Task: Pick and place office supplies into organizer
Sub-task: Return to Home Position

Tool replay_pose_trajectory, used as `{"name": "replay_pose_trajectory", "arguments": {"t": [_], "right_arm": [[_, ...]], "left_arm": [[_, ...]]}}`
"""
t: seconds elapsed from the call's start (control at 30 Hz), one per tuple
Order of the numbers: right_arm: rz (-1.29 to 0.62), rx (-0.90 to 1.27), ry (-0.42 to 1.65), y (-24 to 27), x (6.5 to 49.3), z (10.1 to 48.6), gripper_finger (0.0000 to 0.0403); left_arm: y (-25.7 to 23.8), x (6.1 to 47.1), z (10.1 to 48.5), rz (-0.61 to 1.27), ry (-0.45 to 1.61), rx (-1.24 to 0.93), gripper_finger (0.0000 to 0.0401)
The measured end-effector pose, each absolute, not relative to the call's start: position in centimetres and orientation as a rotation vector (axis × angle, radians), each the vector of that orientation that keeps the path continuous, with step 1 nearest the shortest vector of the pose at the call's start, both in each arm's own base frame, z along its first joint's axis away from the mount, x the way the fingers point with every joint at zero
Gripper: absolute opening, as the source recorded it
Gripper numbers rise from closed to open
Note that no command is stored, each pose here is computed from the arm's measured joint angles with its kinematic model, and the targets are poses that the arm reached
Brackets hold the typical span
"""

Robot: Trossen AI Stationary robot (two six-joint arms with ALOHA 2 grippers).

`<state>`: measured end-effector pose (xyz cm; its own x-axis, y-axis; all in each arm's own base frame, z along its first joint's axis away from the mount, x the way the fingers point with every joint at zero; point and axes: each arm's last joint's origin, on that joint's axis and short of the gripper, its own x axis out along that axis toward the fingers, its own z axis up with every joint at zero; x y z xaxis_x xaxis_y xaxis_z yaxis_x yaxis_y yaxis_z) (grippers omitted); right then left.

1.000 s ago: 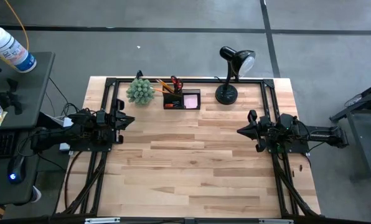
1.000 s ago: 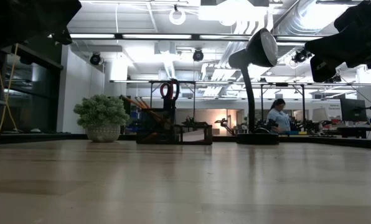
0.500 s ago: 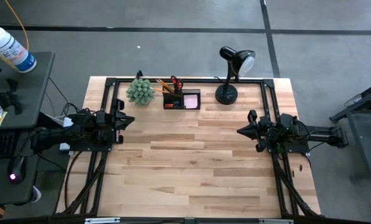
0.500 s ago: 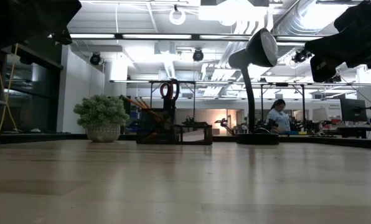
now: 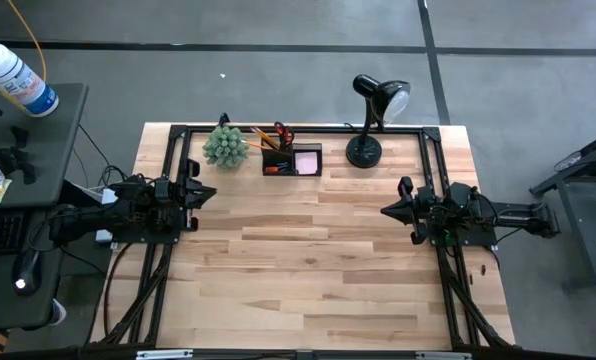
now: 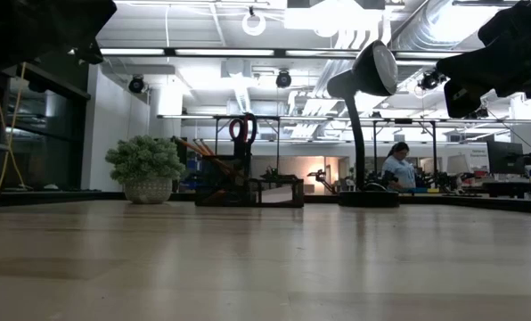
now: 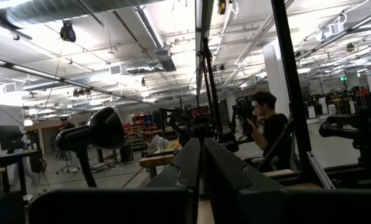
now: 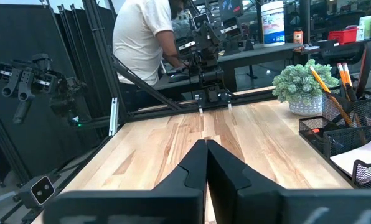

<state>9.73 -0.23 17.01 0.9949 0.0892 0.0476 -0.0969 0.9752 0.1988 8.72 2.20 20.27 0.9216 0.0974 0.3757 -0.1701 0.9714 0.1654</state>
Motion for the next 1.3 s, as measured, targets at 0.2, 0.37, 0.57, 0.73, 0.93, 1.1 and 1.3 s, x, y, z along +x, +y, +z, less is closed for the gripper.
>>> {"name": "replay_pose_trajectory", "arguments": {"t": [0.2, 0.37, 0.57, 0.73, 0.93, 1.1, 1.3], "right_arm": [[0.094, 0.202, -0.039, -0.23, 9.73, 17.02, 0.0006], [0.094, 0.202, -0.039, -0.23, 9.73, 17.02, 0.0001], [0.093, 0.202, -0.038, -0.23, 9.73, 17.01, 0.0006], [0.094, 0.202, -0.039, -0.23, 9.73, 17.01, 0.0005], [0.093, 0.202, -0.039, -0.23, 9.73, 17.02, 0.0002], [0.093, 0.202, -0.039, -0.23, 9.73, 17.02, 0.0002], [0.094, 0.202, -0.038, -0.23, 9.73, 17.01, 0.0003]], "left_arm": [[2.20, 8.72, 20.27, 0.139, -0.374, 0.197, 0.0012], [2.20, 8.72, 20.27, 0.138, -0.374, 0.197, 0.0012], [2.20, 8.72, 20.27, 0.138, -0.374, 0.197, 0.0012], [2.20, 8.72, 20.27, 0.138, -0.374, 0.197, 0.0012], [2.20, 8.72, 20.27, 0.139, -0.374, 0.198, 0.0012], [2.20, 8.72, 20.27, 0.139, -0.374, 0.197, 0.0012], [2.20, 8.72, 20.27, 0.139, -0.374, 0.197, 0.0012]]}}
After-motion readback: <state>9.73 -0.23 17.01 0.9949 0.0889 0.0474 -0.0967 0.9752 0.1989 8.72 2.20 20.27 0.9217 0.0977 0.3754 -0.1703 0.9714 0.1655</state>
